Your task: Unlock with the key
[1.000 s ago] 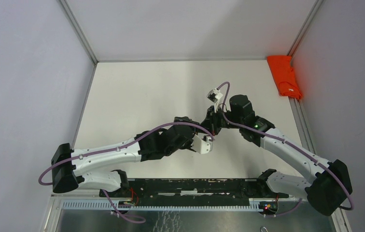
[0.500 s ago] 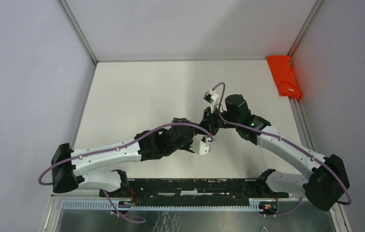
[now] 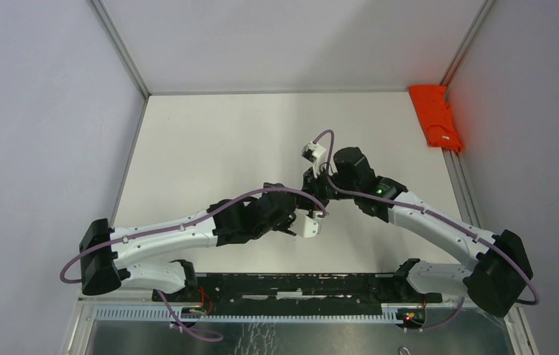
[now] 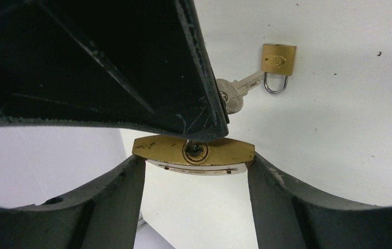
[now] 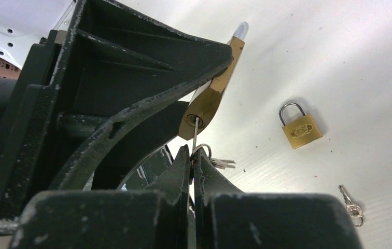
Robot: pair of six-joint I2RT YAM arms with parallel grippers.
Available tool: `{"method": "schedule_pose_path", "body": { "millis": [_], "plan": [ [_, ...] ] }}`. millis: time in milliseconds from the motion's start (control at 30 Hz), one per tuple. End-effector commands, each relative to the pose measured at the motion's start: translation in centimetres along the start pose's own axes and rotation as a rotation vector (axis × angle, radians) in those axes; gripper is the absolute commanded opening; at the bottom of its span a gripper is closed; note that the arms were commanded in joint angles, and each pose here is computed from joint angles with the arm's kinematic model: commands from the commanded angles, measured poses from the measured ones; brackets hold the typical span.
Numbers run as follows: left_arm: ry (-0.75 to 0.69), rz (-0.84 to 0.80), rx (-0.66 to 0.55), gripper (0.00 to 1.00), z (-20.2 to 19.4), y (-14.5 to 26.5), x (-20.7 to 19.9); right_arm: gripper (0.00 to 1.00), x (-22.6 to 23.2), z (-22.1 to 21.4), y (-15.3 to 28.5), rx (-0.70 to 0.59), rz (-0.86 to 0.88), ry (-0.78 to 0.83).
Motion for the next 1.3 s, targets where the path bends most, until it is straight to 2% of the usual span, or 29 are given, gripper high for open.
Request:
{"method": "schedule_pose_path", "body": {
  "millis": [0, 533, 633, 733, 900, 967, 1133, 1267],
  "plan": [
    [0.129, 0.158, -0.189, 0.02, 3.3, 1.6, 4.1, 0.0, 1.2, 1.2, -0.6, -0.033, -0.002, 0.073],
    [0.131, 0.162, -0.181, 0.02, 3.0, 1.4, 3.7, 0.0, 0.7, 1.1, 0.1, -0.014, -0.159, 0.103],
    [0.18, 0.182, -0.189, 0.02, 3.1, 1.3, 4.0, 0.0, 0.5, 1.0, 0.0, -0.024, -0.166, 0.103],
    [0.325, 0.202, -0.188, 0.02, 2.9, 1.1, 4.8, 0.0, 0.5, 1.3, 0.1, -0.035, -0.187, 0.112],
    [0.769, 0.21, -0.185, 0.02, 1.3, -0.2, 6.8, 0.0, -0.6, 1.3, 1.2, -0.046, -0.321, 0.126],
    [0.908, 0.131, -0.184, 0.02, 0.8, -1.3, 6.6, 0.0, -1.2, 0.9, 1.7, -0.048, -0.359, 0.12],
    [1.11, 0.03, -0.096, 0.11, 0.9, -3.4, 5.1, 0.0, -2.4, -0.2, 2.6, -0.052, -0.425, 0.088],
    [1.207, 0.006, -0.031, 0.12, 0.6, -4.1, 3.7, 0.0, -3.3, -1.0, 3.3, -0.049, -0.476, 0.066]
  ]
}}
Point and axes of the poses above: each gripper's point midway between its finger pads, its own y axis back along the fingers, its own x axis along the line the jaws close on, z = x × y, the point moved 9 cm from there along y, back along the fingers
